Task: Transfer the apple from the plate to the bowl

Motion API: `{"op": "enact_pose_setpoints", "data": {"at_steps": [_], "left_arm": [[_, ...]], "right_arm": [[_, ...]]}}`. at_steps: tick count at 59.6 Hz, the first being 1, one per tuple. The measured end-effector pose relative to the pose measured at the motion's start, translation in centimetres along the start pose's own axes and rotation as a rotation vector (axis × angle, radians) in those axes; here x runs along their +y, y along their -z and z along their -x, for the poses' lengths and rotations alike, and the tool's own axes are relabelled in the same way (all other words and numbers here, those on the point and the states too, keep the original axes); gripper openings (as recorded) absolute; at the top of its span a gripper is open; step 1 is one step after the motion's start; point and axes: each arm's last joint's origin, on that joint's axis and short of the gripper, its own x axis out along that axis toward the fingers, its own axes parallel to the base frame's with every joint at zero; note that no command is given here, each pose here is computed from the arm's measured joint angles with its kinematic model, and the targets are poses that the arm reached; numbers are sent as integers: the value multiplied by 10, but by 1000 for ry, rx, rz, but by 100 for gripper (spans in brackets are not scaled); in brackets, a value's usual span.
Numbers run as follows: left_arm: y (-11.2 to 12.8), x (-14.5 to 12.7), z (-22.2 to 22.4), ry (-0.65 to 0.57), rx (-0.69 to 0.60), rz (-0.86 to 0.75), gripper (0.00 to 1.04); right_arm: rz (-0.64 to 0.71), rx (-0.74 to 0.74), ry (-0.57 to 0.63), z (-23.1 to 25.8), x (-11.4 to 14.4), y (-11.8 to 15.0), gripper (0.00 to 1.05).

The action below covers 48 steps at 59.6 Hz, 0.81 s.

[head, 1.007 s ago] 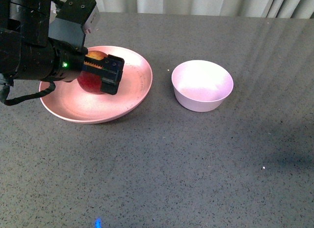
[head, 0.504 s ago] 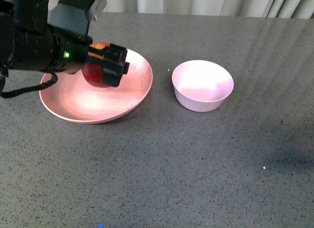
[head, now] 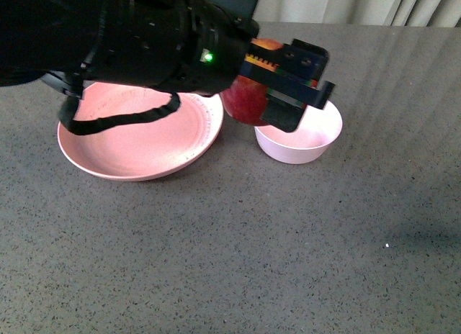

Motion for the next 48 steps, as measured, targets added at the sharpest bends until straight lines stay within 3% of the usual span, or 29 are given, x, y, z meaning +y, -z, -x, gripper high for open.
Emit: {"op": "enact_pose_setpoints", "data": {"at_steps": [17,48], "left_arm": [[-2,-33,-32,28,31,-29,78],[-9,-47,-76,5,77,-34,78]], "right_arm": [[0,0,0,0,0,0,96],[0,0,0,0,0,0,96]]}}
